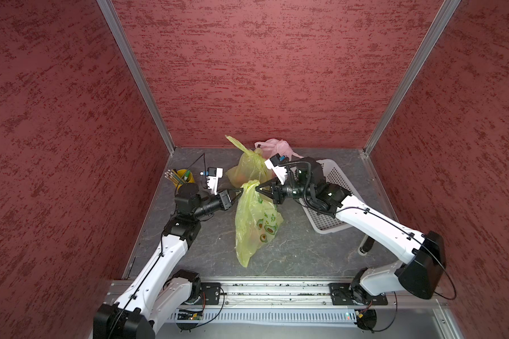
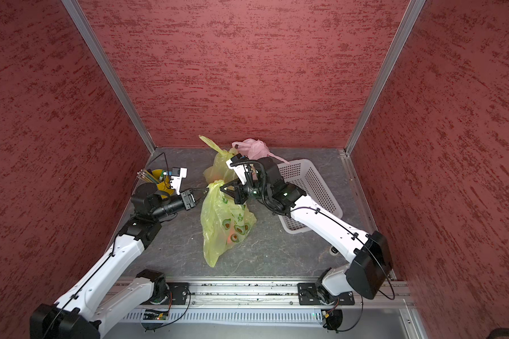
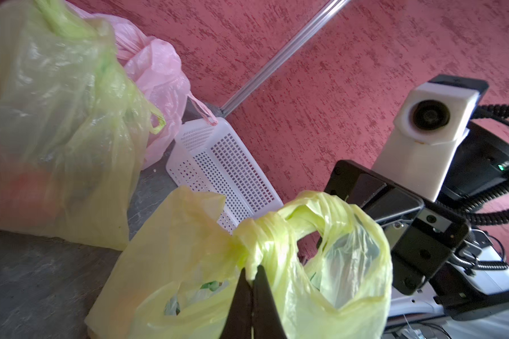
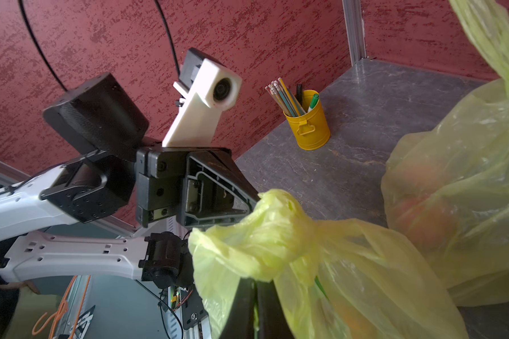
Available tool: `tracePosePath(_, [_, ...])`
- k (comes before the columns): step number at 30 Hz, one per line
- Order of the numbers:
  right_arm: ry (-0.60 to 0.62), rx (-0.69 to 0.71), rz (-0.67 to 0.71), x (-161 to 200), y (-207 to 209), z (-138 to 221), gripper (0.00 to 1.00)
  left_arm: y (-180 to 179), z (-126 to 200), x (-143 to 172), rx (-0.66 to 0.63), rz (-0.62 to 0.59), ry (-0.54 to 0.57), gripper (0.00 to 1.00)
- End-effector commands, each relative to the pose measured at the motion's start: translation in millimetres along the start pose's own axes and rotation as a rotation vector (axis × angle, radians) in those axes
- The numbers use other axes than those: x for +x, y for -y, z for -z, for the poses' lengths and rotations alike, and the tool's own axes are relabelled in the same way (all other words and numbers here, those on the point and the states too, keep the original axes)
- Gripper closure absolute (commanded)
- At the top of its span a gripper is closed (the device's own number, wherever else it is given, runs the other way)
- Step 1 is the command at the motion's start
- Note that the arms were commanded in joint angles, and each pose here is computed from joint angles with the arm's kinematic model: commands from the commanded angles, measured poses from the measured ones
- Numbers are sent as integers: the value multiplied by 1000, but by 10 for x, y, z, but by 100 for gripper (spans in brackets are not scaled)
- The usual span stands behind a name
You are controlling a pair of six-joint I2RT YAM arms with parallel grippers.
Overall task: Place the peach into a plastic bag & tie a knot
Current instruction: Tie the plastic bag at the center of the board, then place the plastic bag at the center of the board.
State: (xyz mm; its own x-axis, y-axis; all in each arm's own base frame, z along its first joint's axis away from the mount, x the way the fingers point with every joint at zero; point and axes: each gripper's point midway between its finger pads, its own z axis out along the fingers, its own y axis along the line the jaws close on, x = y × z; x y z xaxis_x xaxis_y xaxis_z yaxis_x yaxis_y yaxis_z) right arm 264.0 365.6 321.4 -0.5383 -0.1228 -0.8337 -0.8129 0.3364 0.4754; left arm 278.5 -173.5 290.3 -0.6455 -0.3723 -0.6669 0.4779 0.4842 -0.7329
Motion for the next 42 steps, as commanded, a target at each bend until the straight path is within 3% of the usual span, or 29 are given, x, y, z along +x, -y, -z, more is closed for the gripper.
tracePosePath(1, [57, 39, 5, -122, -86, 194, 100, -236, 252, -394, -321, -180, 134, 100])
tracePosePath(5, [45, 39, -23, 11, -135, 318, 100, -584, 557, -877, -672, -342, 251, 100])
tracePosePath(9, [36, 82, -42, 199, -86, 449, 100, -820, 626, -1213, -807, -393, 286, 100])
tracePosePath(14, [38, 190, -57, 427, 64, 644, 100, -1065, 699, -1454, -826, -341, 301, 100])
tracePosePath(20, [-4, 305, -78, 687, 296, 724, 100, -1155, 819, -1507, -846, -322, 306, 100])
tracePosePath(22, [-22, 304, -86, 753, 326, 691, 100, -1089, 804, -1480, -791, -309, 304, 100])
tracePosePath(23, [-33, 292, -91, 769, 322, 658, 96, -973, 737, -1449, -707, -310, 294, 100])
tracePosePath(24, [-35, 288, -98, 764, 326, 634, 74, -900, 699, -1401, -660, -290, 280, 100])
tracePosePath(25, [-31, 304, -106, 744, 360, 624, 44, -836, 663, -1322, -616, -256, 253, 92])
tracePosePath(26, [-18, 329, -105, 693, 396, 630, 21, -803, 662, -1232, -603, -223, 229, 63])
tracePosePath(27, [1, 352, -101, 635, 420, 651, 9, -823, 694, -1140, -622, -175, 217, 20])
tracePosePath(28, [33, 385, -94, 550, 449, 693, 1, -827, 726, -1027, -624, -138, 200, 0])
tracePosePath(32, [198, 584, -75, 194, 664, 988, 1, -878, 984, -709, -706, -78, 212, 0])
tracePosePath(36, [442, 903, -72, -132, 985, 1544, 1, -754, 1306, -777, -758, -175, 404, 0])
tracePosePath(37, [487, 962, -38, -131, 1051, 1645, 4, -657, 1333, -810, -731, -230, 440, 0])
tracePosePath(39, [608, 1100, 31, -170, 1153, 1924, 1, -586, 1312, -823, -685, -364, 482, 0])
tracePosePath(40, [661, 1161, 116, -189, 1183, 2048, 1, -528, 1267, -801, -646, -489, 487, 0])
tracePosePath(42, [680, 1272, 291, -103, 1240, 2213, 1, -585, 1272, -729, -648, -609, 519, 0])
